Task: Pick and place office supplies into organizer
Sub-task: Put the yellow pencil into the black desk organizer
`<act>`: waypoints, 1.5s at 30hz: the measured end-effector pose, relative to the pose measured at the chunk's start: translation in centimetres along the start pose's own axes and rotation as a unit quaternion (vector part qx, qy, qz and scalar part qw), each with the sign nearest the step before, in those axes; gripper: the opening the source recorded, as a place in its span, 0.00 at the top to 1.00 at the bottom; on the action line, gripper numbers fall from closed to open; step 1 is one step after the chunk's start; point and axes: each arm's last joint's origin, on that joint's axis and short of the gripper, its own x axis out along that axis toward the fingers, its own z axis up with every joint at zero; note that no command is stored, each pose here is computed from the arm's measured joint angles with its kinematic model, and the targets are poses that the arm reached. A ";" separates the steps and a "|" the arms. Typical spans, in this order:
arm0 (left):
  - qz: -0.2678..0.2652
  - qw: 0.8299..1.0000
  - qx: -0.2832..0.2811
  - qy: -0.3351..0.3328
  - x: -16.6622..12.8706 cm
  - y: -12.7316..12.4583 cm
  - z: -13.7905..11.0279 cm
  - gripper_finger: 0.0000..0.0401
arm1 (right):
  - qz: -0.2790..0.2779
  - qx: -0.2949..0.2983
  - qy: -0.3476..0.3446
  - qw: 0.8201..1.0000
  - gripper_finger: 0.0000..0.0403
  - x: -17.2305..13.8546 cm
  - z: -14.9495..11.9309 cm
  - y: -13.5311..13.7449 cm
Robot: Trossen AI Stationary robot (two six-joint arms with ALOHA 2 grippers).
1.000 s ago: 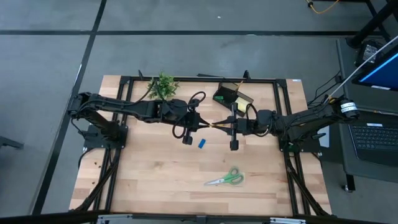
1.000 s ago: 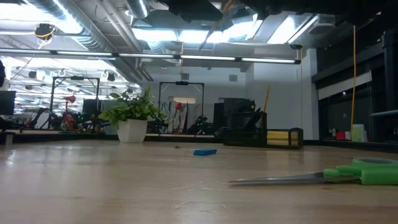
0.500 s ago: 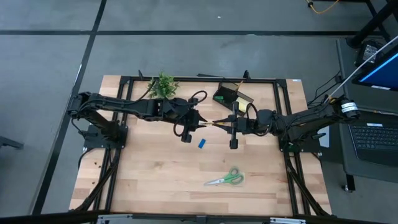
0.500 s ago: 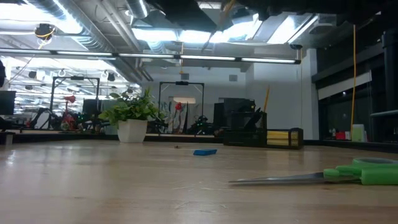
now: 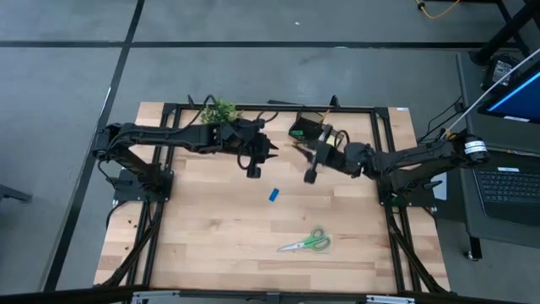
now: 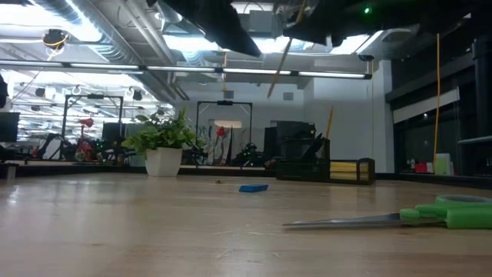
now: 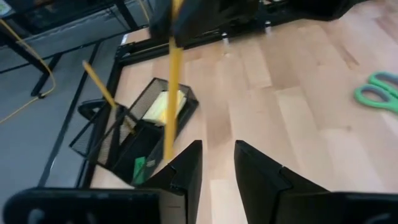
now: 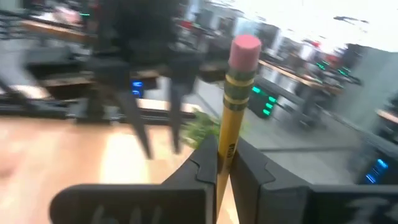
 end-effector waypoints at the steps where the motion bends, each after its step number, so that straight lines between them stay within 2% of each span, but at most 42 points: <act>1: 0.001 1.000 -0.002 0.000 0.0 0.3 -0.1 0.78 | -0.013 0.001 0.006 1.000 0.94 0.2 -0.2 -0.4; 8: -0.041 0.998 -0.022 -0.039 -0.1 2.2 -0.3 0.81 | -0.073 0.020 0.035 0.997 0.94 1.1 -1.2 -3.2; 23: -0.008 0.998 -0.044 -0.042 -0.2 5.2 -1.5 0.84 | -0.131 0.009 0.091 0.987 0.94 1.7 -3.0 -6.6; 26: -0.017 0.995 -0.047 -0.088 -0.1 5.1 -3.0 0.84 | -0.140 0.007 0.100 0.985 0.94 1.7 -3.3 -7.2; 28: -0.003 0.993 -0.053 -0.110 -0.4 4.9 -4.6 0.84 | -0.137 0.007 0.105 0.985 0.94 1.8 -3.4 -7.4; 31: 0.030 0.986 -0.078 -0.141 -2.4 5.1 -6.6 0.84 | -0.128 0.008 0.105 0.986 0.94 1.8 -3.5 -7.7; 34: 0.049 0.978 -0.085 -0.182 -4.7 4.9 -7.6 0.84 | -0.134 0.009 0.106 0.985 0.94 1.8 -3.7 -8.1; 39: 0.059 0.976 -0.081 -0.195 -6.7 4.0 -9.1 0.84 | -0.155 0.024 0.110 0.981 0.94 1.8 -4.0 -9.2; 45: 0.067 0.977 -0.086 -0.184 -7.1 3.7 -10.7 0.84 | -0.176 0.038 0.117 0.977 0.94 1.8 -4.4 -10.4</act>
